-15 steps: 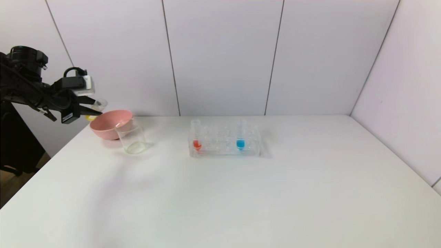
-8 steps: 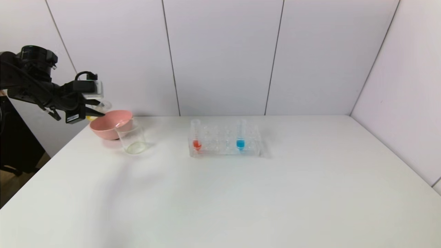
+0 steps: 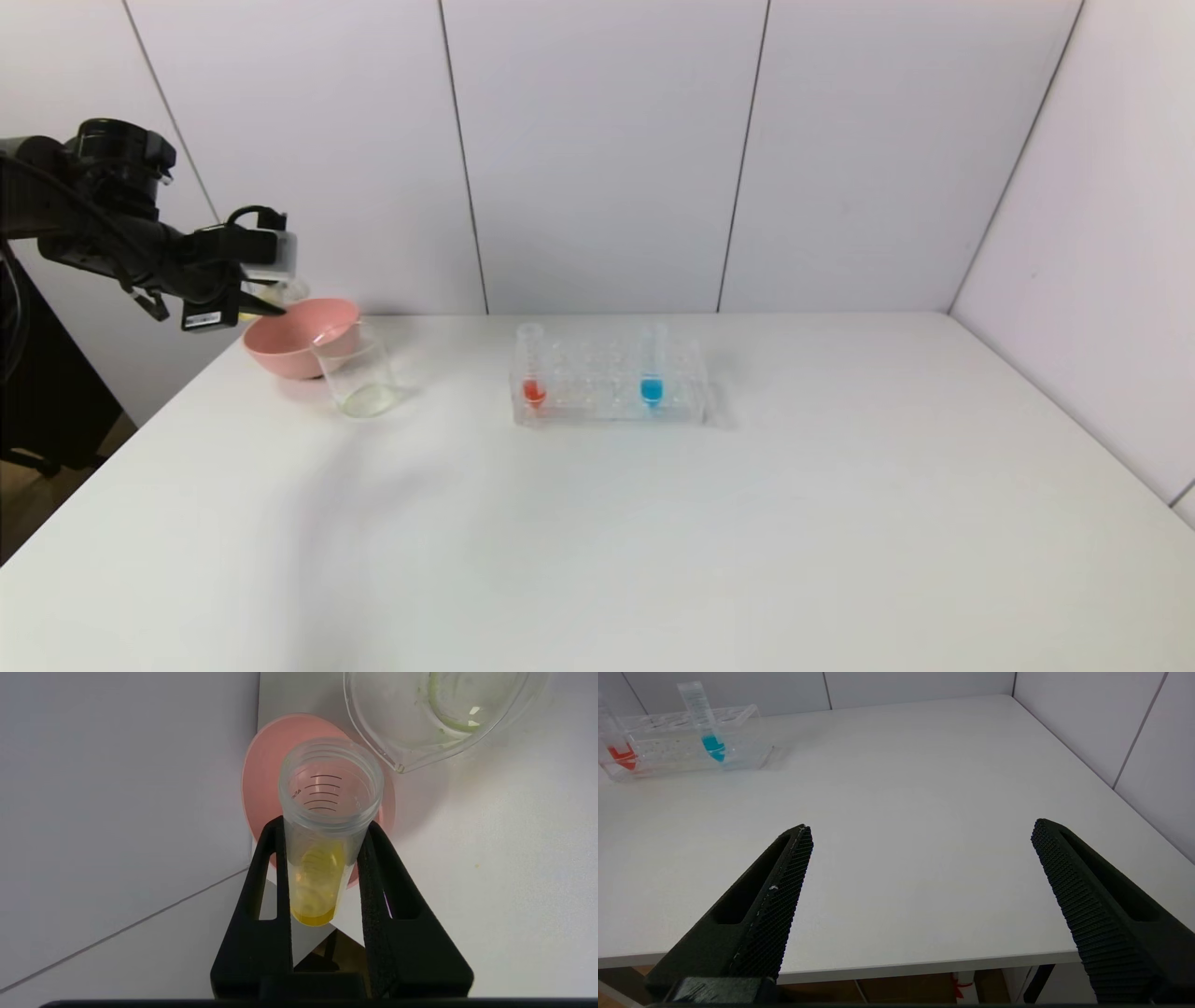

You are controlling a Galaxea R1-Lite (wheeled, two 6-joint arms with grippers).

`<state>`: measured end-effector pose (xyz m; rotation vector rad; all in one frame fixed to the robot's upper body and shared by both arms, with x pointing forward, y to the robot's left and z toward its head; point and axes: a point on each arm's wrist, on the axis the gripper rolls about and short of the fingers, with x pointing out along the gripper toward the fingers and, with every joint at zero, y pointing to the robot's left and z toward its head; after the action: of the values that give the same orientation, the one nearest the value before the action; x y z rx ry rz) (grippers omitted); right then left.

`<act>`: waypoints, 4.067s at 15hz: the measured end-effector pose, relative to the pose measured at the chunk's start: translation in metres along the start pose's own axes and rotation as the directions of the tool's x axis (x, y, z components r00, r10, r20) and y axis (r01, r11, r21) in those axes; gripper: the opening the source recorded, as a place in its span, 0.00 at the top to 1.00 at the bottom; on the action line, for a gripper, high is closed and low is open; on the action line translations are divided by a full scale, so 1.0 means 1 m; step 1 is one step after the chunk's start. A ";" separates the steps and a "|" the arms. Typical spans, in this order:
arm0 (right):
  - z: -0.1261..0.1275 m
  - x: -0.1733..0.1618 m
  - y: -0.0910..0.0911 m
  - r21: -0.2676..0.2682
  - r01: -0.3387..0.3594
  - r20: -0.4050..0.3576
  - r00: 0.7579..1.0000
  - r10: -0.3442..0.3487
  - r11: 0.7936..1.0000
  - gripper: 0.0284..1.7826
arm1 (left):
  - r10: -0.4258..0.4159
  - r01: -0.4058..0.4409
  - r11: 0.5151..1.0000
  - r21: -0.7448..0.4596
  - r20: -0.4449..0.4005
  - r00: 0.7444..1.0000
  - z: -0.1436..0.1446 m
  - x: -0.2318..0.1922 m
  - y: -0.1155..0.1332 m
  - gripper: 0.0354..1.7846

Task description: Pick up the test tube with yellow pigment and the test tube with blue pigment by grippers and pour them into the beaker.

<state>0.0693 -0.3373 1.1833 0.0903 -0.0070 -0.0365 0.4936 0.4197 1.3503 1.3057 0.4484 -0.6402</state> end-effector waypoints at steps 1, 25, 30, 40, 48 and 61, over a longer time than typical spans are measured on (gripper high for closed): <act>0.000 0.000 0.000 0.000 0.000 0.000 1.000 0.000 1.000 0.04 | 0.001 -0.001 1.000 0.006 -0.009 1.000 0.002 0.000 0.000 0.77; 0.000 0.000 0.000 0.000 0.000 0.000 1.000 0.000 1.000 0.04 | 0.016 0.034 0.973 0.230 -0.211 0.977 0.032 0.012 0.002 0.77; 0.000 0.000 0.000 0.000 0.000 0.000 1.000 0.000 1.000 0.04 | -0.014 0.054 0.981 0.186 -0.209 0.978 0.034 0.012 -0.001 0.77; 0.000 0.000 0.000 0.000 0.000 0.000 1.000 0.000 1.000 0.04 | -0.029 0.064 0.987 0.150 -0.221 0.975 0.039 0.010 -0.002 0.77; 0.000 0.000 0.000 0.000 0.000 0.000 1.000 0.000 1.000 0.04 | -0.047 0.097 0.982 0.159 -0.291 0.955 0.047 0.013 -0.005 0.77; 0.000 0.000 0.000 0.000 0.000 0.000 1.000 0.000 1.000 0.04 | -0.034 0.094 0.980 0.176 -0.318 0.948 0.053 0.017 -0.005 0.77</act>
<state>0.0693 -0.3373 1.1833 0.0903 -0.0070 -0.0365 0.5001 0.3646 1.3475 1.5891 0.7061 -0.5398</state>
